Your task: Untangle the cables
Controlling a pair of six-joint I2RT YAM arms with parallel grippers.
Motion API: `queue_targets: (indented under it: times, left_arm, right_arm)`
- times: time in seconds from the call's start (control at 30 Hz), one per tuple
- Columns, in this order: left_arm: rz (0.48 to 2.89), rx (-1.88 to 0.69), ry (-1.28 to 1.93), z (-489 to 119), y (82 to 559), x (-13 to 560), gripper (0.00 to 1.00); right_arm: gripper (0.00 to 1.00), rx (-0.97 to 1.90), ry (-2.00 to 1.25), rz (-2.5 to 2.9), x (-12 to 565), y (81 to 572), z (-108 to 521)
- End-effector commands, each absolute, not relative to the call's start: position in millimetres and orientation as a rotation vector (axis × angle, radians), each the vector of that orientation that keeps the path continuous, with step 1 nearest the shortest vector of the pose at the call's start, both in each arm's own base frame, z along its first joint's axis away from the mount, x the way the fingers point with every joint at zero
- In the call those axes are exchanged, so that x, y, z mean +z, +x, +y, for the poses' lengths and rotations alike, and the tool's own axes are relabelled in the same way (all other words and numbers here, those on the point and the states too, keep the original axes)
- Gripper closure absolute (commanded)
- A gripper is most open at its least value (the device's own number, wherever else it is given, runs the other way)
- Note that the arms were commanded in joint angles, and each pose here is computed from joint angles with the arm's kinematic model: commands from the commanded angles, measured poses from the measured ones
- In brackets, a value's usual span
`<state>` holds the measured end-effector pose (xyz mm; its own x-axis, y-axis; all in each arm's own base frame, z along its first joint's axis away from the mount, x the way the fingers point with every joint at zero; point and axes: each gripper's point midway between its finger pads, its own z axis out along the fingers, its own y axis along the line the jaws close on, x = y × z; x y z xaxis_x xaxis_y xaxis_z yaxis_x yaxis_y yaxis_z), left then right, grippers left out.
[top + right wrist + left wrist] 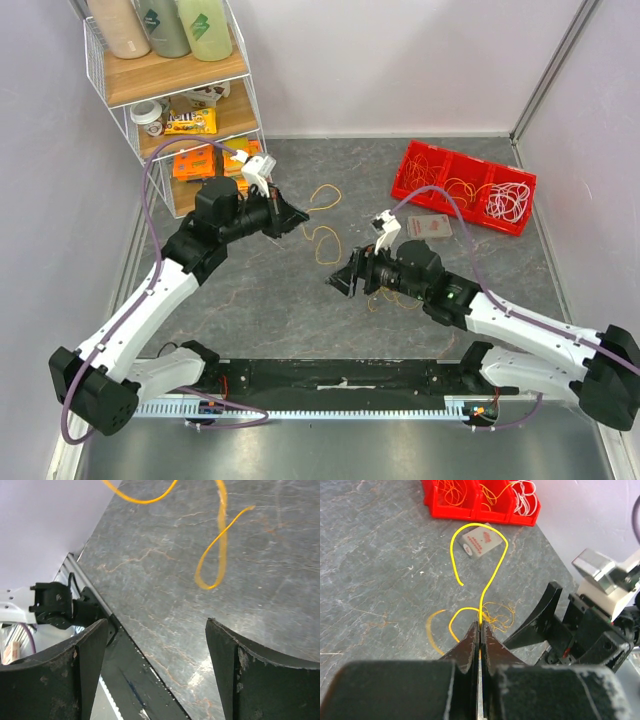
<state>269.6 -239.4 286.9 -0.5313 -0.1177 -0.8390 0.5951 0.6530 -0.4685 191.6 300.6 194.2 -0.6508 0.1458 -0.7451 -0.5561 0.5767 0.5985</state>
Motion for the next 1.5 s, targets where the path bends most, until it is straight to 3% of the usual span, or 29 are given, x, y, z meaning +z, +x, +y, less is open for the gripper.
queue_targets:
  times: [0.0, 0.33, 0.8, 1.1, 1.33, 1.47]
  left_arm:
    - [1.880, -1.157, 0.416, -254.9, 260.7, 301.1, 0.98]
    - [1.945, -1.332, 0.467, -272.2, 251.1, 286.6, 0.98]
    - [2.000, -1.435, 0.483, -281.1, 246.3, 276.0, 0.98]
    - [2.026, -1.468, 0.479, -284.6, 245.6, 270.8, 0.98]
    - [2.054, -1.477, 0.467, -286.1, 247.4, 263.4, 0.98]
    - [2.071, -1.480, 0.458, -286.3, 248.3, 260.2, 0.98]
  right_arm:
    - [0.15, 1.193, -0.299, 1.899, 226.8, 197.3, 319.0]
    - [0.16, 0.880, -0.198, 1.950, 225.4, 239.6, 299.8]
    - [0.15, 0.711, -0.260, 1.949, 215.9, 249.4, 283.8]
    - [0.14, 0.834, -0.333, 1.894, 214.1, 248.7, 311.8]
    - [0.21, 0.909, -0.361, 1.829, 231.0, 248.8, 333.8]
    - [0.33, 0.937, -0.336, 1.791, 238.3, 248.2, 334.8]
